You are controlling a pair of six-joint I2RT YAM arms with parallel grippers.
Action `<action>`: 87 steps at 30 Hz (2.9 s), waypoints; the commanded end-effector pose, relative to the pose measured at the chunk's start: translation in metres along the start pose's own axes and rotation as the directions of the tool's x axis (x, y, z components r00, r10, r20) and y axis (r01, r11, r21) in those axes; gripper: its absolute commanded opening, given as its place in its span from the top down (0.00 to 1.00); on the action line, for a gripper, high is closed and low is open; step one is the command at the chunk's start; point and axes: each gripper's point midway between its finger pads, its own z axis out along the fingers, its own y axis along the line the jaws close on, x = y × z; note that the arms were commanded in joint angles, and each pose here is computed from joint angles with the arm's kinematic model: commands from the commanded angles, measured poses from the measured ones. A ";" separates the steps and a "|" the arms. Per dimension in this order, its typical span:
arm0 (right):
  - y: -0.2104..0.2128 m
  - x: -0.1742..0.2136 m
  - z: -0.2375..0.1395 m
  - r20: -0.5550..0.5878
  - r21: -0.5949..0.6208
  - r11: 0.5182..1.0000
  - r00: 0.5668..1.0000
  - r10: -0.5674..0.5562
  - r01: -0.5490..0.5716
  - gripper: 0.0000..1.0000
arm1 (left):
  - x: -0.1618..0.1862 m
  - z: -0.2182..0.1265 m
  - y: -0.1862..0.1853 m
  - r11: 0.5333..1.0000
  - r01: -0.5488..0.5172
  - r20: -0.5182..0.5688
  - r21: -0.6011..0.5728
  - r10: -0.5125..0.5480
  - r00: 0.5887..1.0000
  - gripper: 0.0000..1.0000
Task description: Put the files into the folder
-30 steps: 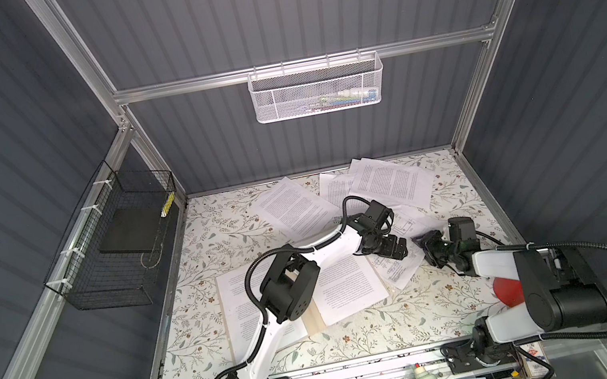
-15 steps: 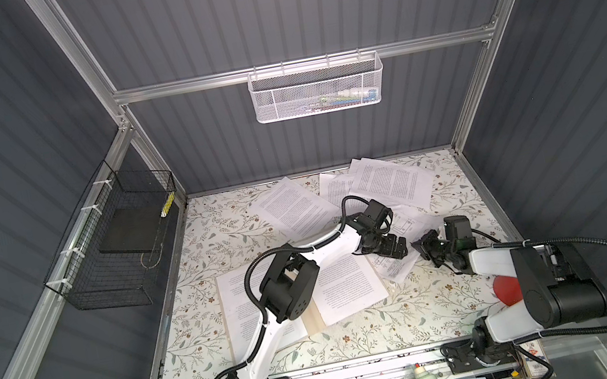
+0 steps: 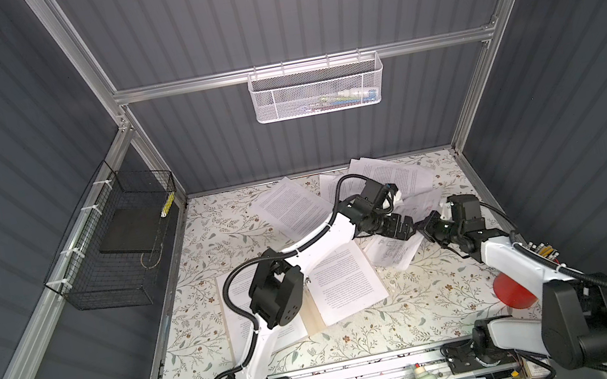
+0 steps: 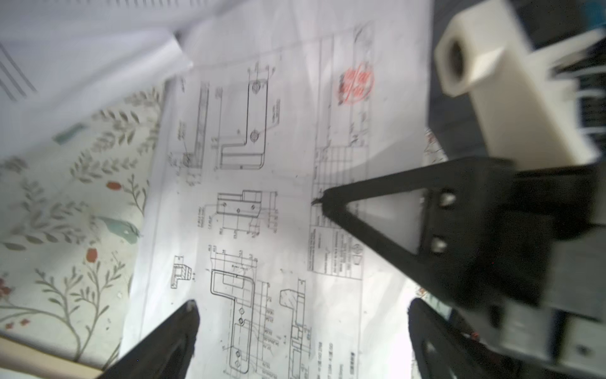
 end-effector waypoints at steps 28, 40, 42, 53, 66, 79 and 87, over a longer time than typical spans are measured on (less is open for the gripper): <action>0.227 0.095 -0.036 -0.295 -0.409 0.771 0.728 -0.619 0.489 1.00 | 0.057 -0.257 0.066 0.796 -0.012 0.408 -0.605 0.323 0.854 0.00; 0.183 0.127 0.003 -0.435 -0.454 0.763 0.633 -0.640 0.460 1.00 | 0.092 -0.288 0.085 0.704 -0.023 0.328 -0.710 0.360 0.873 0.00; 0.155 0.129 0.027 -0.470 -0.406 0.763 0.601 -0.647 0.504 1.00 | 0.094 -0.287 0.085 0.702 -0.034 0.317 -0.711 0.362 0.877 0.00; 0.078 0.159 0.108 -0.603 -0.347 0.788 0.523 -0.602 0.508 1.00 | 0.118 -0.288 0.097 0.659 -0.089 0.224 -0.747 0.376 0.899 0.00; 0.080 0.175 0.112 -0.624 -0.362 0.803 0.517 -0.586 0.474 1.00 | 0.124 -0.272 0.100 0.672 -0.123 0.183 -0.731 0.367 0.912 0.00; 0.078 0.191 0.113 -0.644 -0.381 0.797 0.484 -0.592 0.468 1.00 | 0.156 -0.257 0.099 0.743 -0.099 0.126 -0.662 0.241 0.962 0.00; 0.076 0.193 0.113 -0.652 -0.379 0.798 0.478 -0.589 0.468 1.00 | 0.155 -0.251 0.102 0.738 -0.107 0.111 -0.666 0.240 0.964 0.00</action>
